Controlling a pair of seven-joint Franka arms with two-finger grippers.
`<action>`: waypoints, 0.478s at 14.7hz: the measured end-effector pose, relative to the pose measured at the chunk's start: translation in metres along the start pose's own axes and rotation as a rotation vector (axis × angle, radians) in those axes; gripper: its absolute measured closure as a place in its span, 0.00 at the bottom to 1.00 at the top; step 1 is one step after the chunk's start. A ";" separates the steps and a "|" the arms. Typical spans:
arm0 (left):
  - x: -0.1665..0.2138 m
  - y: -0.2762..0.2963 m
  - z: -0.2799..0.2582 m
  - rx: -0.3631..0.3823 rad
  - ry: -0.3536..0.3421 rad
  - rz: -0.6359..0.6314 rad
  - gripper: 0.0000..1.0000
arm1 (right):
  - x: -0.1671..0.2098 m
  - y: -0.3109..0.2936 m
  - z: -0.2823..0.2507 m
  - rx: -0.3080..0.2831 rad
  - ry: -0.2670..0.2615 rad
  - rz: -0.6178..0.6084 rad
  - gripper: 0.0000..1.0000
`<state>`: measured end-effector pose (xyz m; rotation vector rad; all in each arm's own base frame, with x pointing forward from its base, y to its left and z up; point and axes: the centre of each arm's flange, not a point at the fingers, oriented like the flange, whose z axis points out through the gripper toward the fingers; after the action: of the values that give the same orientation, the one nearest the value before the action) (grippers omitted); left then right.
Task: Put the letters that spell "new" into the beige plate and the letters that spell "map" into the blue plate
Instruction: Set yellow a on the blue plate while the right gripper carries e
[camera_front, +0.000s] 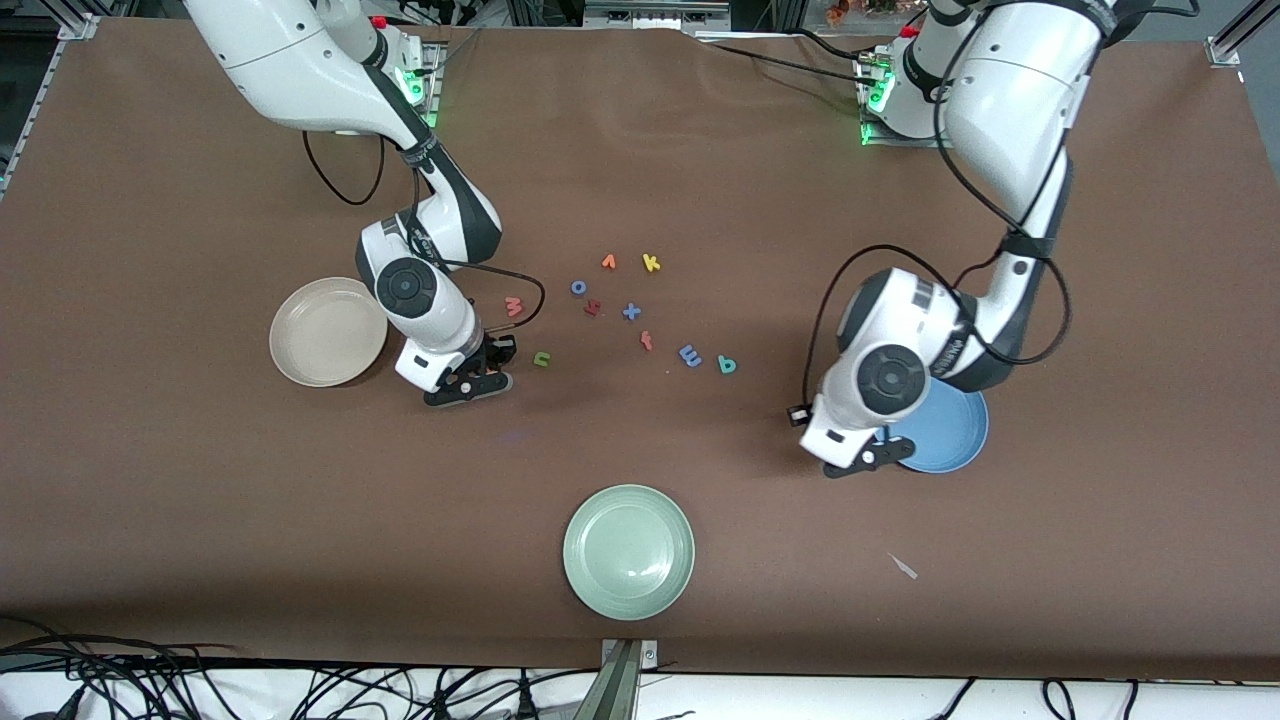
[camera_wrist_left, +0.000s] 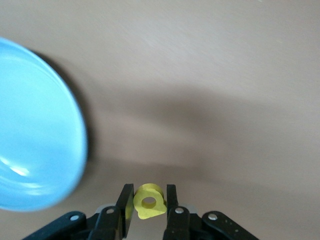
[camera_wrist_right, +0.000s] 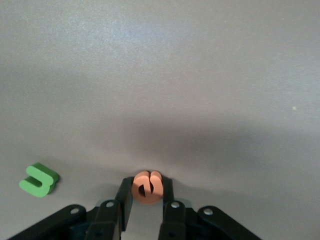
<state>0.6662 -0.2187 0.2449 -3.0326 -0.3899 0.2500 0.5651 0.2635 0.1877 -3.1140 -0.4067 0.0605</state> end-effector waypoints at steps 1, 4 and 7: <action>0.011 -0.019 0.001 -0.002 -0.007 0.023 0.70 | 0.004 0.006 -0.010 -0.013 -0.022 -0.005 0.72; 0.036 -0.071 0.009 -0.008 -0.028 0.079 0.70 | 0.005 0.036 -0.045 -0.045 -0.032 -0.054 0.72; 0.048 -0.108 0.021 -0.011 -0.054 0.109 0.69 | -0.013 0.071 -0.056 -0.066 -0.031 -0.118 0.72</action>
<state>0.6826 -0.1013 0.2272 -3.0678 -0.2301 0.3377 0.5730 0.1919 0.2435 -3.1497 -0.6039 0.0977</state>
